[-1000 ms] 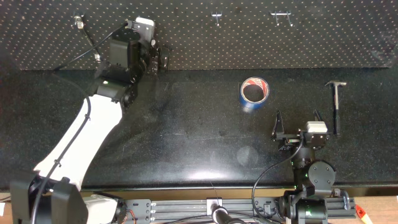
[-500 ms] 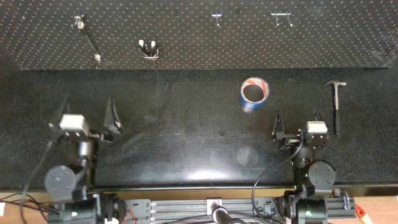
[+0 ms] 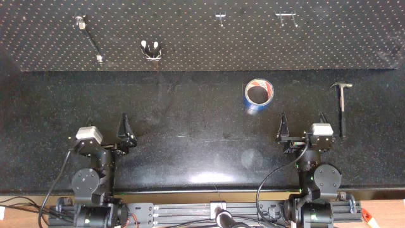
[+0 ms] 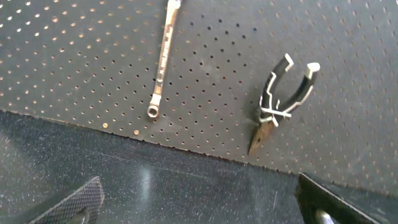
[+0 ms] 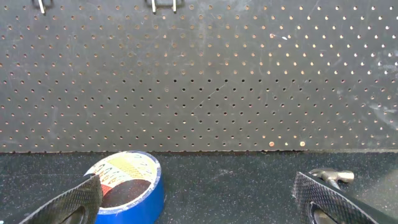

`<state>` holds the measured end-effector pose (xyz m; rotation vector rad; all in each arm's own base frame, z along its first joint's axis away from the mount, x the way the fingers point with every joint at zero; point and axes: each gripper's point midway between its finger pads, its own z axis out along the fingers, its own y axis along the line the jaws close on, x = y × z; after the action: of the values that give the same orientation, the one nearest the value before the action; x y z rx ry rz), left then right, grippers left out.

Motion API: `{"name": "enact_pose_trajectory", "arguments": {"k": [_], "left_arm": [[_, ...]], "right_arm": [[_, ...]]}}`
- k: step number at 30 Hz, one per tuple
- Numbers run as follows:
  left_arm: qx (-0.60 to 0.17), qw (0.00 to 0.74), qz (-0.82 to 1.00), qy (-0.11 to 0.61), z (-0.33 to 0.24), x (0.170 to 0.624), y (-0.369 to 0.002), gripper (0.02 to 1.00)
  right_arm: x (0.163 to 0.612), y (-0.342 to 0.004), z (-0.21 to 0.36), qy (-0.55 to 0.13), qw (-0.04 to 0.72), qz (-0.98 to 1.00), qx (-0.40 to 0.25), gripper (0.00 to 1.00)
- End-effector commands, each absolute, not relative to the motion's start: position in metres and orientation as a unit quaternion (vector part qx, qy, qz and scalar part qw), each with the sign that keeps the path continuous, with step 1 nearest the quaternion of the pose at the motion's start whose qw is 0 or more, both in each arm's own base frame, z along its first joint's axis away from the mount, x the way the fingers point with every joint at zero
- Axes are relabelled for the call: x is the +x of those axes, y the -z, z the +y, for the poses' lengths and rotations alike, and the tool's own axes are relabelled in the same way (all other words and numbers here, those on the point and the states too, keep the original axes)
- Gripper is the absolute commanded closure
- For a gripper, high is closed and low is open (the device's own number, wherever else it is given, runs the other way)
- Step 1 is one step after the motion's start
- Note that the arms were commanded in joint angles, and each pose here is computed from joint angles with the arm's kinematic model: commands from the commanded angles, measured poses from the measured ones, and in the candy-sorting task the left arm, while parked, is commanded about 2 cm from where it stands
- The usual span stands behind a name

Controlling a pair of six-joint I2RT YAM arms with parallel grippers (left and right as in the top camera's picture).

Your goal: Place Tools Onto Pegboard

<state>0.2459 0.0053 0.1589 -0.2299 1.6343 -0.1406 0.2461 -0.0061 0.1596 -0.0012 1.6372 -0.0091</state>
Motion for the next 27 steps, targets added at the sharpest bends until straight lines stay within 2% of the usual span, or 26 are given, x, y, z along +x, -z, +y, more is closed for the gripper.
{"name": "enact_pose_trajectory", "arguments": {"k": [1,12,18,27], "left_arm": [[-0.012,0.677,0.736,0.001,0.005,0.246,-0.155,0.023],[-0.029,0.677,0.736,-0.013,0.016,0.245,-0.155,0.023],[0.031,0.676,0.735,0.042,-0.024,0.244,-0.155,0.023],[0.031,0.676,0.735,0.041,-0.023,0.245,-0.155,0.023]], "right_arm": [[0.246,-0.158,-0.005,0.005,0.683,0.731,-0.007,0.001],[0.246,-0.158,-0.005,0.005,0.683,0.731,-0.007,0.001],[0.246,-0.158,-0.005,0.005,0.683,0.731,-0.007,0.001],[0.246,-0.158,-0.005,0.005,0.683,0.731,-0.007,0.001]]}}
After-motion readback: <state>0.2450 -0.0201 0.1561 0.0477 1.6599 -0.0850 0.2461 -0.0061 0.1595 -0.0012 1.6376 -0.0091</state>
